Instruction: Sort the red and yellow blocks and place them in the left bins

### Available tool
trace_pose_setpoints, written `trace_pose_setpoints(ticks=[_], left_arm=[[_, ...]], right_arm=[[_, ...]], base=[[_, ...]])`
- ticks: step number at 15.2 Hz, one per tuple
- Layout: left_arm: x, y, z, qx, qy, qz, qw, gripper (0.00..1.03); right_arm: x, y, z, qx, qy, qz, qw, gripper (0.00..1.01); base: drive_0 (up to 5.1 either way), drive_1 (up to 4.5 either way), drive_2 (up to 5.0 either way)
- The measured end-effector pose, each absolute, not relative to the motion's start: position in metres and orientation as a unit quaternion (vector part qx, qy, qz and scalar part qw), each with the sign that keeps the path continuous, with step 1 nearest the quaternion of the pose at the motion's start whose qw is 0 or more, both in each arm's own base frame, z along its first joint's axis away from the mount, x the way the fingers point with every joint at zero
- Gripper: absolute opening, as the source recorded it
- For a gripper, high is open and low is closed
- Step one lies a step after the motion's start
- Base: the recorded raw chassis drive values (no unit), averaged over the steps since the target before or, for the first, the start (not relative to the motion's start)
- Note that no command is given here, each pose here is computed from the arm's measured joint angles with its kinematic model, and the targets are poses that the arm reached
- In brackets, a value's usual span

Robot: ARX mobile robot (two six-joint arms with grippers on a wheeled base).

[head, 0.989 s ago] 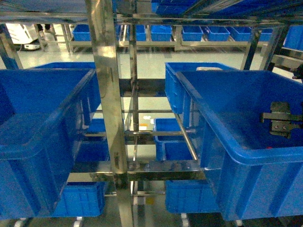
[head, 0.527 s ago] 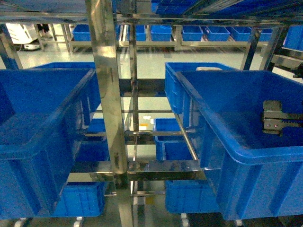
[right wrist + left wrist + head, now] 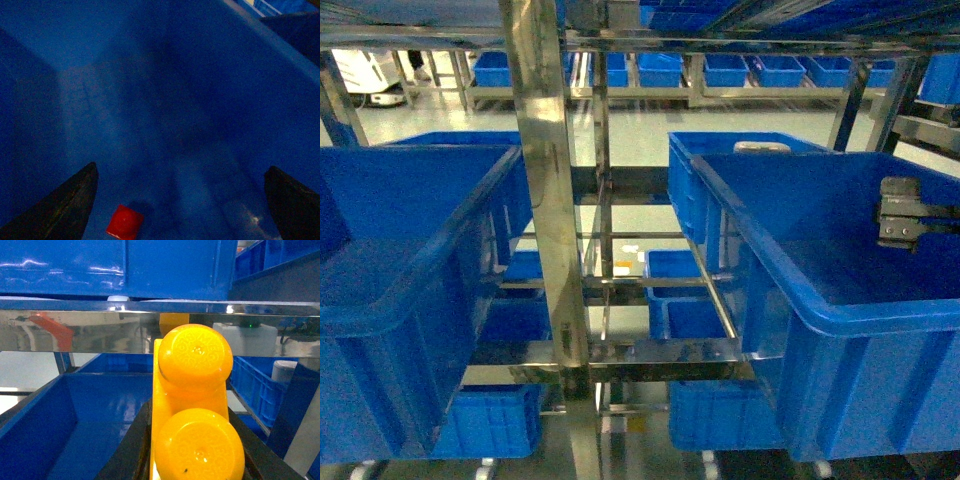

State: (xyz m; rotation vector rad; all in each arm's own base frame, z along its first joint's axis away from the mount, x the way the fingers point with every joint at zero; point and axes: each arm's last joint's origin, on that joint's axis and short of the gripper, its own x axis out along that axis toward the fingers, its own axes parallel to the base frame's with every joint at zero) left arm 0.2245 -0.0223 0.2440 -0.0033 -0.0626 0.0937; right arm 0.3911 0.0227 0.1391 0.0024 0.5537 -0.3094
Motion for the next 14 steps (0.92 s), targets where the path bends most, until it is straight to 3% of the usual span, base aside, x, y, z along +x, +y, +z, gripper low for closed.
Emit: trace_pose_setpoints(ticks=[3, 5, 6, 14], left_arm=[[0.224, -0.022, 0.244, -0.002, -0.031, 0.047, 0.998, 0.26], [0.224, -0.022, 0.244, -0.002, -0.032, 0.047, 0.998, 0.26], [0.224, -0.022, 0.244, -0.002, -0.031, 0.047, 0.998, 0.26], [0.224, -0.022, 0.245, -0.002, -0.033, 0.047, 0.998, 0.26]], right_arm=[[0.402, 0.024, 0.178, 0.016, 0.216, -0.148, 0.965, 0.98], [0.394, 0.023, 0.181, 0.014, 0.215, -0.146, 0.965, 0.98], [0.382, 0.022, 0.193, 0.018, 0.19, -0.147, 0.971, 0.98], [0.372, 0.029, 0.194, 0.017, 0.182, -0.135, 0.974, 0.98]], base=[[0.0, 0.0, 0.0], [0.0, 0.0, 0.0], [0.0, 0.0, 0.0], [0.0, 0.0, 0.0]])
